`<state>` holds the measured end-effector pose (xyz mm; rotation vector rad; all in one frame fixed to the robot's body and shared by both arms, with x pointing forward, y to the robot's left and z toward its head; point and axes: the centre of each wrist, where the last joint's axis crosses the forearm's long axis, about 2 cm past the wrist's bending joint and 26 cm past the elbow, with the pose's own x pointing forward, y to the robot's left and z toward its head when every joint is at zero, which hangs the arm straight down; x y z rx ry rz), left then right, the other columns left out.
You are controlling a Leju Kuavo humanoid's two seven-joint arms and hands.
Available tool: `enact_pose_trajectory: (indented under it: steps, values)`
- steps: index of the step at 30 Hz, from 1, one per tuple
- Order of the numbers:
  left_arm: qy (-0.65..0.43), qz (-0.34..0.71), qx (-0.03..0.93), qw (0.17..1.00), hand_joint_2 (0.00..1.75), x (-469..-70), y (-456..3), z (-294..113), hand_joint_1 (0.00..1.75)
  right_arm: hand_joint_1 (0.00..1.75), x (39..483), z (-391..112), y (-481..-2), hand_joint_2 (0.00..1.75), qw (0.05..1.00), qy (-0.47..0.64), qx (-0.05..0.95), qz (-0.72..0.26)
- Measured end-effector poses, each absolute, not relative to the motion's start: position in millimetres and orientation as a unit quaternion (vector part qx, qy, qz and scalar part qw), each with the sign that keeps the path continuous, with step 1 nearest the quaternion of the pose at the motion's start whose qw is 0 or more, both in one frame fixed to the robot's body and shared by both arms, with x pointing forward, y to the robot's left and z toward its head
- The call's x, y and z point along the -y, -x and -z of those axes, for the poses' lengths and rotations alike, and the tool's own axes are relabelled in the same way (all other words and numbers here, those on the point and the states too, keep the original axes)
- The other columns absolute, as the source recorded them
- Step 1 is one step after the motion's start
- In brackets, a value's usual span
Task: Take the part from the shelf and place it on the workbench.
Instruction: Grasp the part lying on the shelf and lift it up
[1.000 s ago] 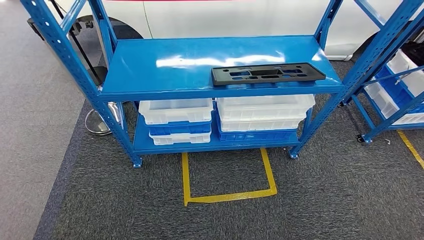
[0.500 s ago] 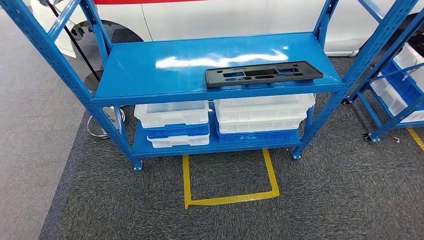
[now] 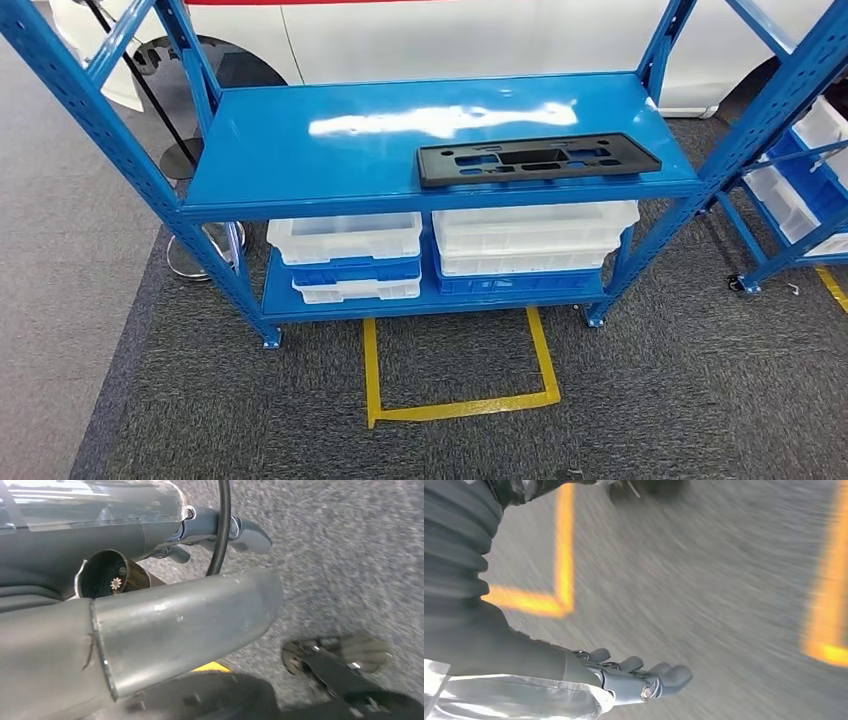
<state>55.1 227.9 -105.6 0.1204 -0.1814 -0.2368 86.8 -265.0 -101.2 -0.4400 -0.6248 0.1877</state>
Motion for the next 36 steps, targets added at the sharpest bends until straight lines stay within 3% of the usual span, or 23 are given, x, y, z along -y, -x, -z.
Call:
enact_pose_trajectory:
  steps: [3,8,12,15,23,36]
  values:
    - [-0.061,0.125,0.089,0.986,0.00,-228,-54,106,0.00,0.00,254,84,-132,1.75,0.825,0.296,0.424,-0.227]
    - [-0.057,0.145,0.086,0.984,0.00,-227,-57,105,0.00,0.00,224,24,-218,1.75,0.607,0.425,0.531,-0.411]
    - [-0.054,0.157,0.085,0.982,0.00,-225,-58,105,0.00,0.00,190,-47,-281,1.75,0.451,0.507,0.609,-0.412]
    - [-0.053,0.160,0.088,0.982,0.00,-224,-61,104,0.00,0.00,171,-76,-295,1.75,0.382,0.512,0.651,-0.410]
    - [-0.050,0.155,0.086,0.983,0.00,-224,-60,105,0.00,0.00,146,-97,-299,1.75,0.307,0.491,0.696,-0.424]
    - [-0.050,0.157,0.085,0.983,0.00,-224,-60,105,0.00,0.00,152,-98,-314,1.75,0.295,0.507,0.664,-0.463]
